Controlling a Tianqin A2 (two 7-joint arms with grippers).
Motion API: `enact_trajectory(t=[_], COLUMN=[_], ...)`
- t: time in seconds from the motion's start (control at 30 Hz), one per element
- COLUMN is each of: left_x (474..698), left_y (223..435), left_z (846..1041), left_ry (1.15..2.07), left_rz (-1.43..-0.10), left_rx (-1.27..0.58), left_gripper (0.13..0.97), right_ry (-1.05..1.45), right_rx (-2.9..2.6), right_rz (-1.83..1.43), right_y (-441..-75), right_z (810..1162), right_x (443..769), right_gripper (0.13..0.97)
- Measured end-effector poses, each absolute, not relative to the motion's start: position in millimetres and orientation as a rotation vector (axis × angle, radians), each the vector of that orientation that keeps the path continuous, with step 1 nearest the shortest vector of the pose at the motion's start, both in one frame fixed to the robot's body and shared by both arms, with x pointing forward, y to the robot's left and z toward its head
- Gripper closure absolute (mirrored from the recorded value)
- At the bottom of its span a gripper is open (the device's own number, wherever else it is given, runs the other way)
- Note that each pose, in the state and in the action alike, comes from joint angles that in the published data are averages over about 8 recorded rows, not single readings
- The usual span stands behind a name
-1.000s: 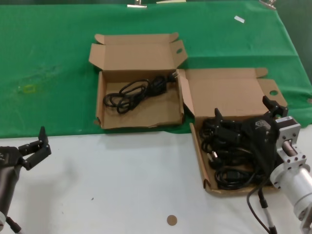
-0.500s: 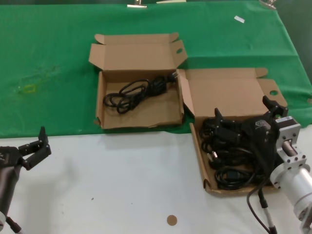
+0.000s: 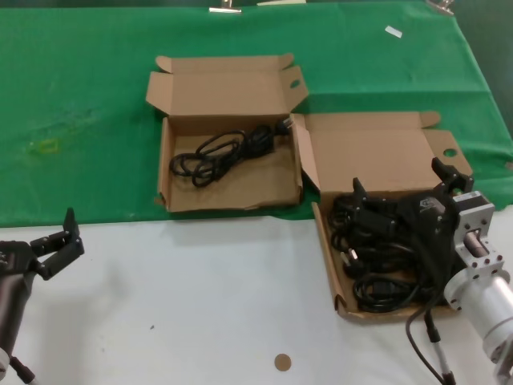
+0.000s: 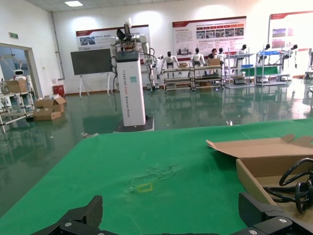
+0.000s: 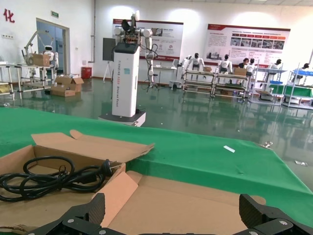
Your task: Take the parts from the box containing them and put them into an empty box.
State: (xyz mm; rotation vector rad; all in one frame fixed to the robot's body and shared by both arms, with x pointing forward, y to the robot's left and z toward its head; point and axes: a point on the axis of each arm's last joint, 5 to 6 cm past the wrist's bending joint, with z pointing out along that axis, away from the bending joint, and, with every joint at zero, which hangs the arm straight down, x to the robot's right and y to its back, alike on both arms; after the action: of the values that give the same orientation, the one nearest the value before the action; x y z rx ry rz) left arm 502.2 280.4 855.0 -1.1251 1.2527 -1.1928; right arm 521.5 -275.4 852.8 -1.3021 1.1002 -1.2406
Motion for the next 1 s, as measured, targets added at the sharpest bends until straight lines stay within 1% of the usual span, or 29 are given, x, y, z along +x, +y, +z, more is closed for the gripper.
enact_trajectory(t=[1.0], left_x=[502.2], left_y=[280.4], left_z=[855.0], left_ry=[1.253], left_rz=[-1.193], left_rx=[-1.125], left_gripper=[0.132], right_ry=[1.1], right_rx=[-1.302], right_rz=[-1.241], right_y=[-275.4], right_z=[852.8], right_x=[521.5], right_gripper=[0.13])
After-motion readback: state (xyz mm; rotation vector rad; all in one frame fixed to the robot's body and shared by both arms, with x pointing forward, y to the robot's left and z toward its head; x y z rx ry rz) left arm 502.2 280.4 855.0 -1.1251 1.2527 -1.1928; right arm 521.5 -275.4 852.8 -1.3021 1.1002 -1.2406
